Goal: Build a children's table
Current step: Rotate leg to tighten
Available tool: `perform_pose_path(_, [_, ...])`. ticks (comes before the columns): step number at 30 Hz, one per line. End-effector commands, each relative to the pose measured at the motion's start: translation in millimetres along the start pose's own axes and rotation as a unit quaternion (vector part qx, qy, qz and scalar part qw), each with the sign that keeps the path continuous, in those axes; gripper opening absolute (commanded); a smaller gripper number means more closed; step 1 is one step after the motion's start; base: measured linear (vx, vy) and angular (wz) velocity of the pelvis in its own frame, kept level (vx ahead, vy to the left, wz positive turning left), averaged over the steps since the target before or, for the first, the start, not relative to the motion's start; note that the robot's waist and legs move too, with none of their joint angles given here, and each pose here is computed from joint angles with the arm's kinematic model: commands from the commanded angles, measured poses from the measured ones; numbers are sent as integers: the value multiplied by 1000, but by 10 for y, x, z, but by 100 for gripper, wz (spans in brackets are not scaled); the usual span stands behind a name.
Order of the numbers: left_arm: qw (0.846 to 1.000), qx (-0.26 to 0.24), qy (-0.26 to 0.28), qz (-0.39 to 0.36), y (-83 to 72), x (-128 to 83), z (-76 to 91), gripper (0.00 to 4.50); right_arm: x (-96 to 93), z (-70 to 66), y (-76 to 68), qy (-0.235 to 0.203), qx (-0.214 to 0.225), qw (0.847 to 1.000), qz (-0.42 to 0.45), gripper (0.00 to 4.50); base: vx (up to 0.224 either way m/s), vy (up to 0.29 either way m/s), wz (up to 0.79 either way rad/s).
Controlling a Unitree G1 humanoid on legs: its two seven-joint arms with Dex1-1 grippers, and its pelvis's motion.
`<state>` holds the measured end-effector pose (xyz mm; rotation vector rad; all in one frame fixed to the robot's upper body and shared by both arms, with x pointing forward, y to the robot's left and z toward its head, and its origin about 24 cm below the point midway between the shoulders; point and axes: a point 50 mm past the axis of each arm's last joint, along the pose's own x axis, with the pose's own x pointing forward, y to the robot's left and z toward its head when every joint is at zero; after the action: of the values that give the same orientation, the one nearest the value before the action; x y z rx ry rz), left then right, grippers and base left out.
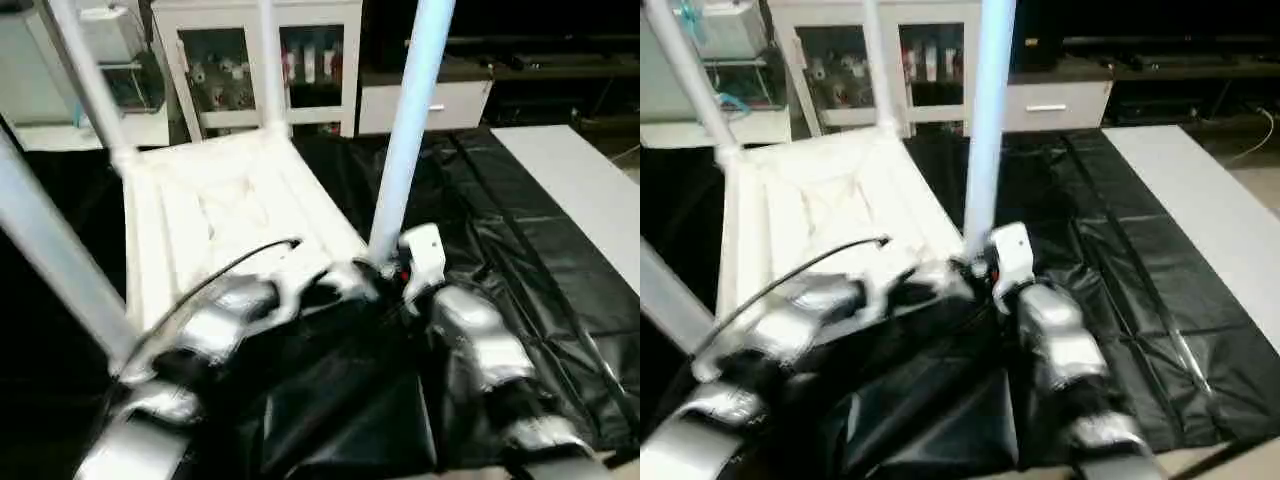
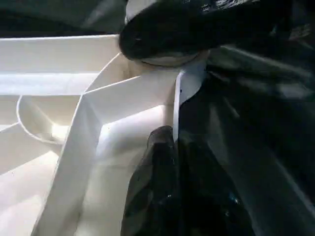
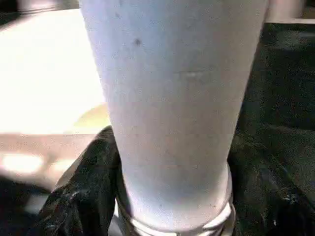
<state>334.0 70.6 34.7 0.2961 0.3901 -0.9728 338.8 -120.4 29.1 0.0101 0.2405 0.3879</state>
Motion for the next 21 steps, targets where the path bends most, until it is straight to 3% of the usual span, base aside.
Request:
perform_pose_path(1, [994,-63,-15,89,103,11,-27,0,-8,-164,-67,34,15,997,-68,269,0,0,0])
perform_pose_path(4, [984,-59,-17,168,131,118,92,0,83,-149,44,39,21,990,-131,269,0,0,0])
perform_pose_path(10, [989,-40,-17,145,37,186,100,0,135,-109,135,23,38,992,-122,268,27,-1,1])
perform_pose_path(11, [990,-37,-16,136,32,174,72,0,139,-77,174,5,46,994,-97,268,0,0,0])
perform_pose_path(12, [991,-35,-15,129,29,163,51,0,141,-50,205,-8,51,996,-76,324,0,0,0])
perform_pose_path(15, [997,2,-11,70,0,75,-54,0,80,47,196,-54,18,998,-27,342,0,0,0])
perform_pose_path(19, [999,25,-3,42,-17,15,-125,0,24,57,147,-65,18,998,-3,379,0,0,0])
perform_pose_path(21, [999,40,-17,-31,-75,-104,-200,0,-112,75,97,-74,1,994,86,388,0,0,0])
